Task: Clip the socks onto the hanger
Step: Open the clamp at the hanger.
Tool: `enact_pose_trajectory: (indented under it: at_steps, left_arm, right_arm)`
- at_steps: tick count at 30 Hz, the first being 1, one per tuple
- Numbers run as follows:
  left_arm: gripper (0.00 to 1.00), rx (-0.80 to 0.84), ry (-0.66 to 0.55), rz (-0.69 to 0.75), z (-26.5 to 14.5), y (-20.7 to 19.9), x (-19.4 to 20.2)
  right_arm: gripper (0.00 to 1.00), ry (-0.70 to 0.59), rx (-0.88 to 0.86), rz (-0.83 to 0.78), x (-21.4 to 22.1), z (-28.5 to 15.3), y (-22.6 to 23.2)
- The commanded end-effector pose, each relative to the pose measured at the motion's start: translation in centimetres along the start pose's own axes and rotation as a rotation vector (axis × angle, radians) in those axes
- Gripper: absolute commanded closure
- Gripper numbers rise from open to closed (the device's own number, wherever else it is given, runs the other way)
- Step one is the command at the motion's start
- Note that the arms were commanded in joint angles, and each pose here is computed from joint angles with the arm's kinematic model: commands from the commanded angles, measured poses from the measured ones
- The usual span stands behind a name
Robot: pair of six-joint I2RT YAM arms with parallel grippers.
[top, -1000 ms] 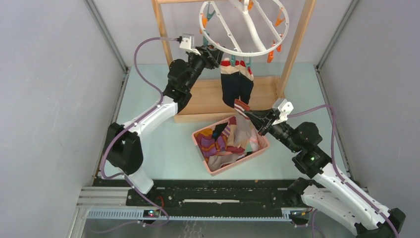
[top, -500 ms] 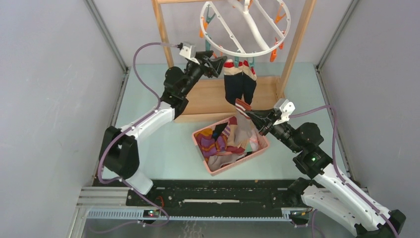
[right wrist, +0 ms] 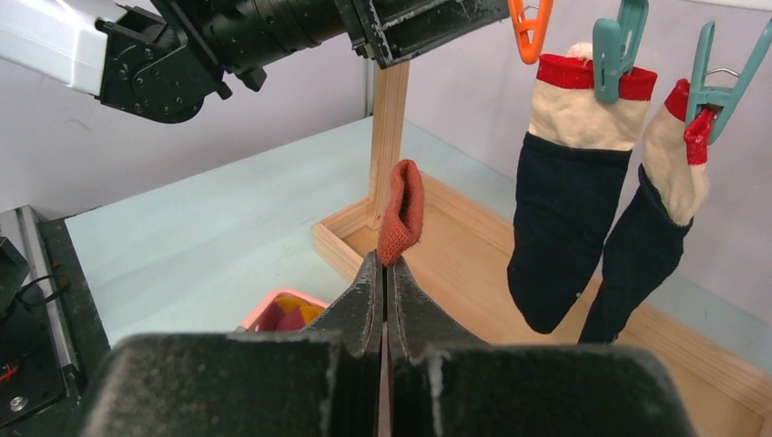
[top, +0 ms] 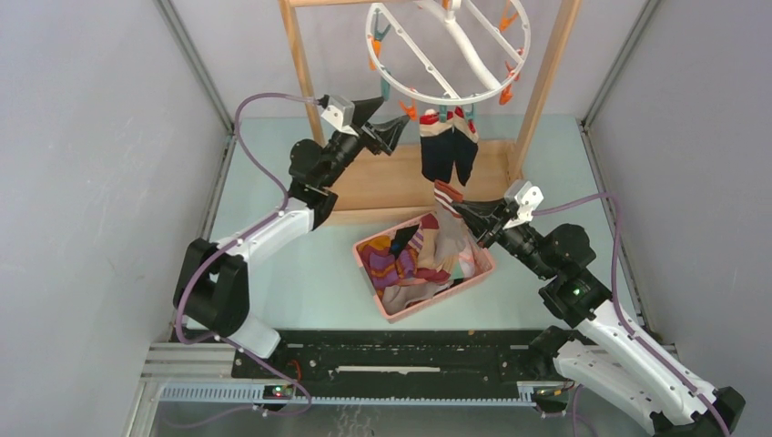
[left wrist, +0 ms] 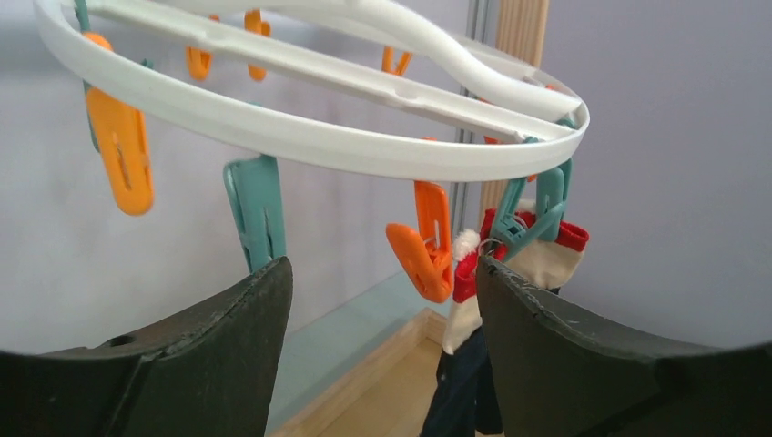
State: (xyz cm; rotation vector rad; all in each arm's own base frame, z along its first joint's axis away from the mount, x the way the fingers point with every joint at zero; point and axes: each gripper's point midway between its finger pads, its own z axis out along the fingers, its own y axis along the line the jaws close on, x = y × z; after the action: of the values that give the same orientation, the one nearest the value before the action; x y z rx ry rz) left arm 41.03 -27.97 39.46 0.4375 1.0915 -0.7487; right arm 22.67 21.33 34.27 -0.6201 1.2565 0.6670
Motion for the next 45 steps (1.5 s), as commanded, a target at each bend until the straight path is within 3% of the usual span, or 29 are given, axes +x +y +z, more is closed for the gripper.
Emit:
enact_pose_trajectory:
  at_steps: [1,19,24,45]
  left_arm:
    - [0.23,0.016,-0.128,0.038,0.1,-0.4,-2.6]
    - [0.23,-0.122,-0.112,-0.001,2.2,-0.1,-0.7]
    - [0.15,-0.166,-0.1,0.008,2.7,0.1,-0.6]
    - [0.12,-0.191,-0.116,-0.024,3.8,-1.1,-1.0]
  right_arm:
    - [1.0,-0.043,0.002,-0.006,-1.2,0.1,-0.2]
    - [1.0,-0.044,0.013,-0.01,-1.2,0.0,-0.7]
    - [1.0,-0.046,0.013,-0.008,-1.2,-0.1,-0.8]
    - [1.0,-0.058,0.019,-0.004,-1.3,-0.4,-1.1]
